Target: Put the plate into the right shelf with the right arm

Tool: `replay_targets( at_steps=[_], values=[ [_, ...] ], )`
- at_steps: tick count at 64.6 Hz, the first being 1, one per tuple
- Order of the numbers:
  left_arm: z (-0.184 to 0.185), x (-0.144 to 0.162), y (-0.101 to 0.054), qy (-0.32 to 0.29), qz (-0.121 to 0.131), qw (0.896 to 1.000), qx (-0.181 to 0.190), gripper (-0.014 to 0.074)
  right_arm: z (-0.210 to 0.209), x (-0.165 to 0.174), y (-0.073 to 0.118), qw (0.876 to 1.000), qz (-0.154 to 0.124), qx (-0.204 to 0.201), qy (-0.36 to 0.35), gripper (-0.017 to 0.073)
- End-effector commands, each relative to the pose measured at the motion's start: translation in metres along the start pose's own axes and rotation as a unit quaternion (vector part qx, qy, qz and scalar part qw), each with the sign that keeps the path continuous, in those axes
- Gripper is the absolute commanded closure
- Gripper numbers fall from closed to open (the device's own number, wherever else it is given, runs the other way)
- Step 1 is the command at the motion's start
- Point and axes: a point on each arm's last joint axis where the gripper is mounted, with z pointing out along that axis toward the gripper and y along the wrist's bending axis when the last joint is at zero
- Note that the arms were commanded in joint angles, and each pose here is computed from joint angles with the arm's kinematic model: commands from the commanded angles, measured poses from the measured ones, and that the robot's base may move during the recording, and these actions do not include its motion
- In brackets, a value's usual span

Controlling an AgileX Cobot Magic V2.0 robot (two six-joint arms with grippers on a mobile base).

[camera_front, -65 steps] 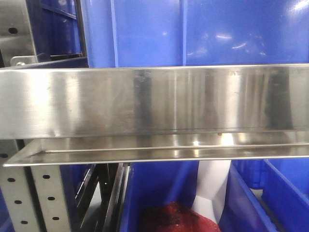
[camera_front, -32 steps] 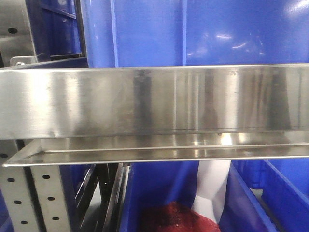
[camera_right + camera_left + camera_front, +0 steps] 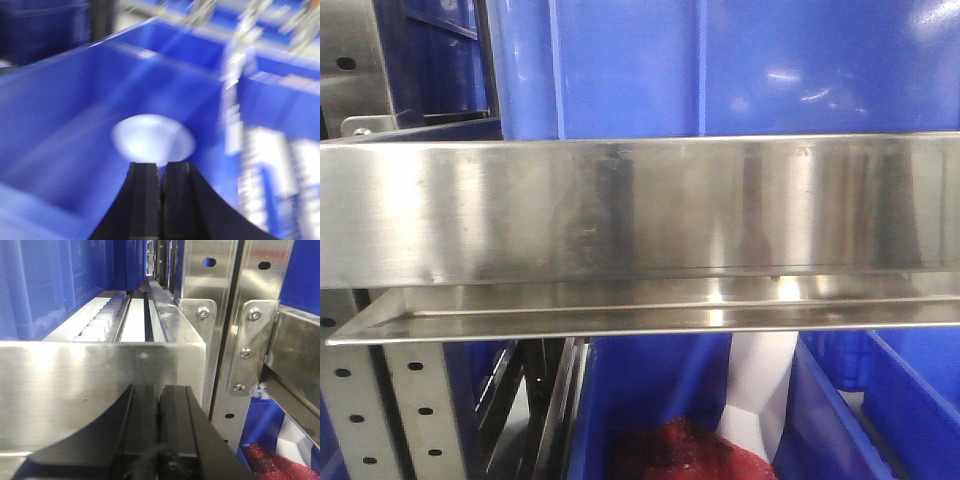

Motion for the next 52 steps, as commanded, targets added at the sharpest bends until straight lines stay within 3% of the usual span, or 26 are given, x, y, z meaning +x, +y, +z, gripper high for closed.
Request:
replay_targets(
  at_steps=[1, 12, 22, 26, 35, 52],
  values=[
    [0.000, -0.005, 0.000, -0.042, -0.004, 0.999, 0.001, 0.0640, -0.022, -0.009, -0.009, 0.993, -0.015, 0.045, -0.105, 0.0505],
    [0.000, -0.005, 0.000, -0.042, -0.004, 0.999, 0.001, 0.0640, -0.045, 0.018, -0.011, 0.983, -0.017, 0.089, -0.161, 0.0505],
    [0.000, -0.005, 0.000, -0.042, -0.004, 0.999, 0.001, 0.0640, -0.064, 0.049, -0.004, 0.970, -0.005, 0.104, -0.218, 0.0505],
    [0.000, -0.005, 0.000, -0.042, -0.004, 0.999, 0.001, 0.0640, -0.067, 0.066, -0.001, 0.965, 0.017, 0.105, -0.238, 0.0505],
    [0.000, -0.005, 0.000, -0.042, -0.004, 0.999, 0.001, 0.0640, -0.064, 0.110, 0.006, 0.948, 0.096, 0.102, -0.287, 0.0505],
    [0.000, -0.005, 0.000, -0.042, -0.004, 0.999, 0.001, 0.0640, -0.044, 0.200, 0.019, 0.957, 0.088, 0.123, -0.248, 0.0505]
  ],
)
